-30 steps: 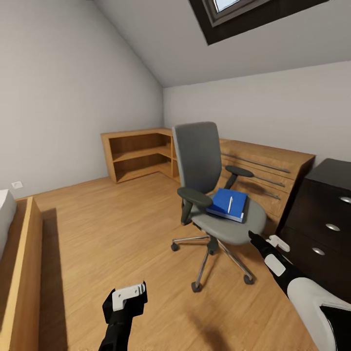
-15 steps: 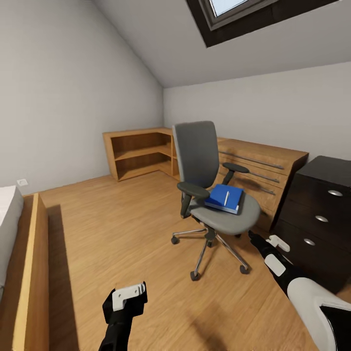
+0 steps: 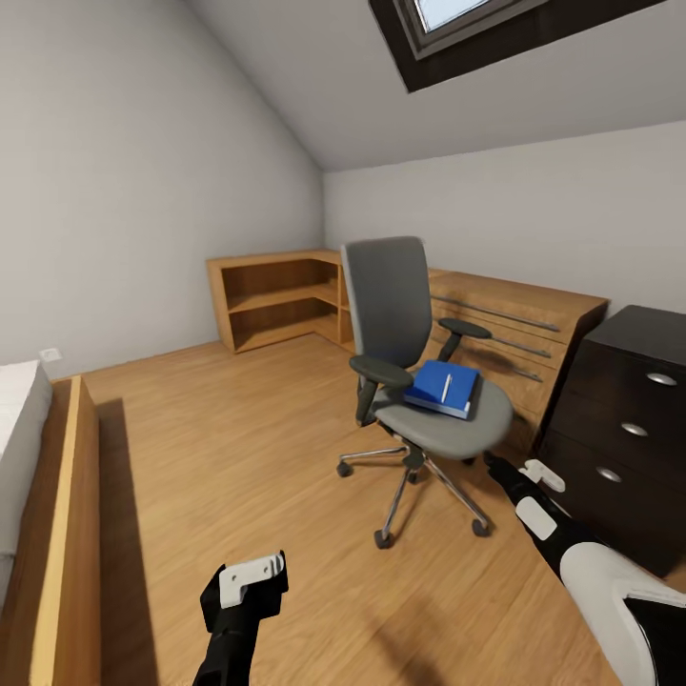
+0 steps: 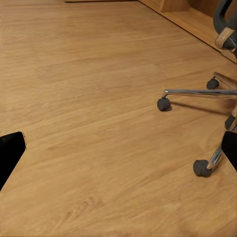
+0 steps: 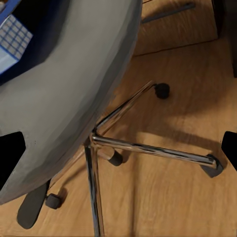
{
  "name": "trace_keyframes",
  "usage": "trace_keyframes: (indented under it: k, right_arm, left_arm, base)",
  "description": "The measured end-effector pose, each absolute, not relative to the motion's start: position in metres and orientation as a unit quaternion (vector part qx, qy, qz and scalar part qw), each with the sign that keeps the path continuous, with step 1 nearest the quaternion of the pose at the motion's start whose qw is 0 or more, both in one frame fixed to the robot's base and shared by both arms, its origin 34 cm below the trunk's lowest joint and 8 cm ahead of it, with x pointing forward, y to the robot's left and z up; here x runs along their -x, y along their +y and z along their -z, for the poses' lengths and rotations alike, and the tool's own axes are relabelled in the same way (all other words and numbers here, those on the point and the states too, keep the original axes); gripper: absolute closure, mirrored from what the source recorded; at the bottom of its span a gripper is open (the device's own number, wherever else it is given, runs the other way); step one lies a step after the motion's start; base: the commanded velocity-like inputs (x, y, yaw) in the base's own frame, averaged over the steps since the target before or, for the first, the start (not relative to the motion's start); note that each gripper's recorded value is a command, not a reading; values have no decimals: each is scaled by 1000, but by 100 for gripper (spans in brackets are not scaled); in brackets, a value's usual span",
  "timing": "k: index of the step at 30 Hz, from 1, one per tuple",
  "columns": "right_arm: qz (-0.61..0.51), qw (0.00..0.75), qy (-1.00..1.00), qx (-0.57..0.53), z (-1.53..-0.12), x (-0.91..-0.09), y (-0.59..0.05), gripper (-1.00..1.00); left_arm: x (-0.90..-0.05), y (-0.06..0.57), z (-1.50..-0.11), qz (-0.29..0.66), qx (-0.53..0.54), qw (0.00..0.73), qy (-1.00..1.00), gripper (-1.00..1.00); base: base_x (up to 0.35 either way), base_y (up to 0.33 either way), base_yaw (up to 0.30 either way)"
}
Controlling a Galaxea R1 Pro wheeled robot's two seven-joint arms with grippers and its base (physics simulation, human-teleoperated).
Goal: In the bedroom, organize the workspace by keeping the computer under the desk, ensuring the monitor is on the desk, placing the keyboard on the desk next to the monitor, placing the mouse on the desk next to the keyboard, moving the folder from the swivel chair onto the desk next to the mouse, stacking the notebook on top of the folder with the pen on top of the notebook, and positioning the swivel chair next to the desk.
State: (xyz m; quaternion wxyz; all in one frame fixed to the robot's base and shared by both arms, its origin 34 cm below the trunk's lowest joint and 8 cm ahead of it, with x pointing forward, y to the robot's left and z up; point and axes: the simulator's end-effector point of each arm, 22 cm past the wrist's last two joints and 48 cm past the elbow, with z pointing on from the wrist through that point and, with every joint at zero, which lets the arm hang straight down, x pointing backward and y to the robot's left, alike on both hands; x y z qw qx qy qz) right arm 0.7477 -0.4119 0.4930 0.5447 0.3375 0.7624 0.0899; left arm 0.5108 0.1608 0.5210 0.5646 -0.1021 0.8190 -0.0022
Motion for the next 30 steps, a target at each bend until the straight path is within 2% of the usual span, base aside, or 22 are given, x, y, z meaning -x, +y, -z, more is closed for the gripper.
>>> trace_keyframes:
  k: [9, 17, 30]
  right_arm:
    - [-91, 544, 763, -337, -493, -748, -410, -100]
    - [-91, 545, 763, -337, -493, -748, -410, -100]
    - [-91, 545, 763, -335, -493, -748, -409, -100]
  left_arm:
    - [-511, 159, -521, 3, 101, 565, 819, -100]
    - [-511, 158, -521, 4, 99, 565, 819, -100]
    - [-510, 156, -522, 5, 98, 565, 819, -100]
  base:
    - [0, 0, 239]
    - [15, 0, 55]
    - [274, 0, 3]
